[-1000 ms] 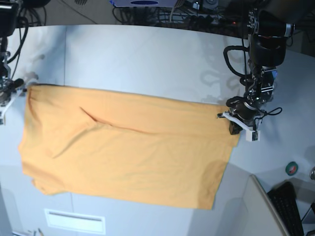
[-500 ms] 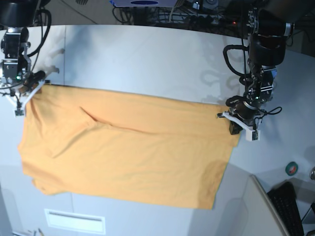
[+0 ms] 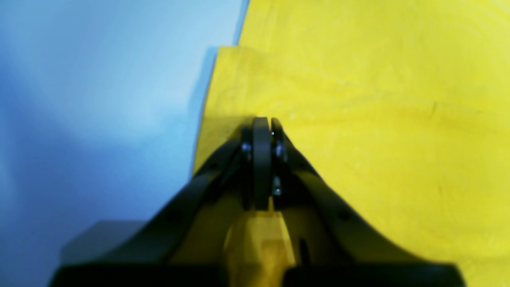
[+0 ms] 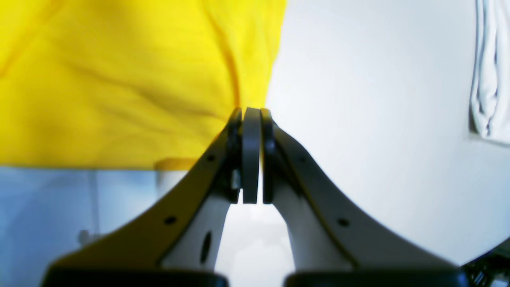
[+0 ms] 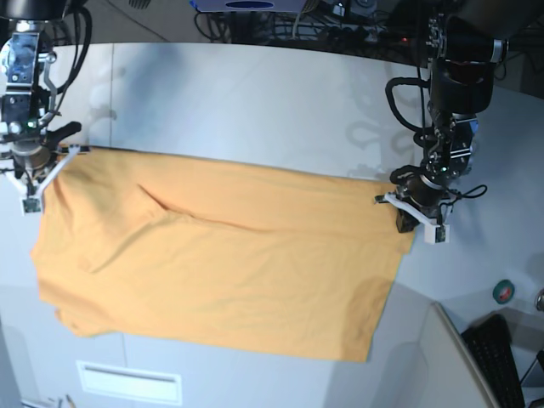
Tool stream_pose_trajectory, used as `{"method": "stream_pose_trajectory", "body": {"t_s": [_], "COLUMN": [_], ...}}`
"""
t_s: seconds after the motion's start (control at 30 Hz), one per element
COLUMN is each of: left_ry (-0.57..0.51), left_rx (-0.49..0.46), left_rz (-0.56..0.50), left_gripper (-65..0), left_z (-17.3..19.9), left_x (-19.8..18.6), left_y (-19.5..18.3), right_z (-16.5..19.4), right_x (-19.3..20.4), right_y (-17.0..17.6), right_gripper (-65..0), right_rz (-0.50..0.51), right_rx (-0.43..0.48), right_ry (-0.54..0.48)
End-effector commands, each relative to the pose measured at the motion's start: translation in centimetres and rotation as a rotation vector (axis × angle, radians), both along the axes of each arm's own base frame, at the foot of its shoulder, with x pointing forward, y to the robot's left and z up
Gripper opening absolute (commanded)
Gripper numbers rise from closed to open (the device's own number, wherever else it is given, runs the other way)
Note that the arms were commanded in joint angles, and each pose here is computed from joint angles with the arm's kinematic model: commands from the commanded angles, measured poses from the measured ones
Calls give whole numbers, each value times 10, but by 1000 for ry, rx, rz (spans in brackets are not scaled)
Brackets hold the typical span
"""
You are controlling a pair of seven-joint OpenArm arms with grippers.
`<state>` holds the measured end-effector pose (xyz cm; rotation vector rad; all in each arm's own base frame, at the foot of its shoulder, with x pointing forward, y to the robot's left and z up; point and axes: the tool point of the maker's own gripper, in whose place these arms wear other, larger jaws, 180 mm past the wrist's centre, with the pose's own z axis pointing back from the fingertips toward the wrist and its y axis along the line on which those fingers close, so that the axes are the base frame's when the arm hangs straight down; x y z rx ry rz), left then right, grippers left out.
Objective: Layout the t-shirt on the table in an organized manner, then fold the t-shirt properly
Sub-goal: 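Lift the shirt edge with both grippers and pull it taut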
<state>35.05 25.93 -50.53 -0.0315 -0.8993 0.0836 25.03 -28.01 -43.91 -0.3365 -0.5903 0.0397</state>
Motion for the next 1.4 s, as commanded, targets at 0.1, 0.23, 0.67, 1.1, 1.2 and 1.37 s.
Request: {"method": "stream_pose_trajectory", "body": {"t_s": [0.1,0.23,0.67,1.1,1.2,1.37], "left_ry": [219,219,224,246,253,249], "left_rx": [54,54,62,127,149,149], "left_rz": [4,4,8,-42,-58,-57], "left_gripper": [-650,-650,-650,-650,-650,-650], "left_z": [-35,-35,-35,-37,-38,-37], "left_x": [-40,-40,-42,-45,-46,-45], "left_y": [11,11,16,19,20,20], "right_z": [-14,-48,-60,-56,-51,-43], "right_x": [-3,-11,-26,-39,-32,-28], "right_y": [1,5,-33,-85,-90,-100], "right_gripper": [-650,-650,-650,-650,-650,-650], "right_rz": [-13,-13,-24,-71,-77,-75], "right_rx": [23,59,-1,-69,-74,-98], "right_ry": [23,75,134,146,129,122]}}
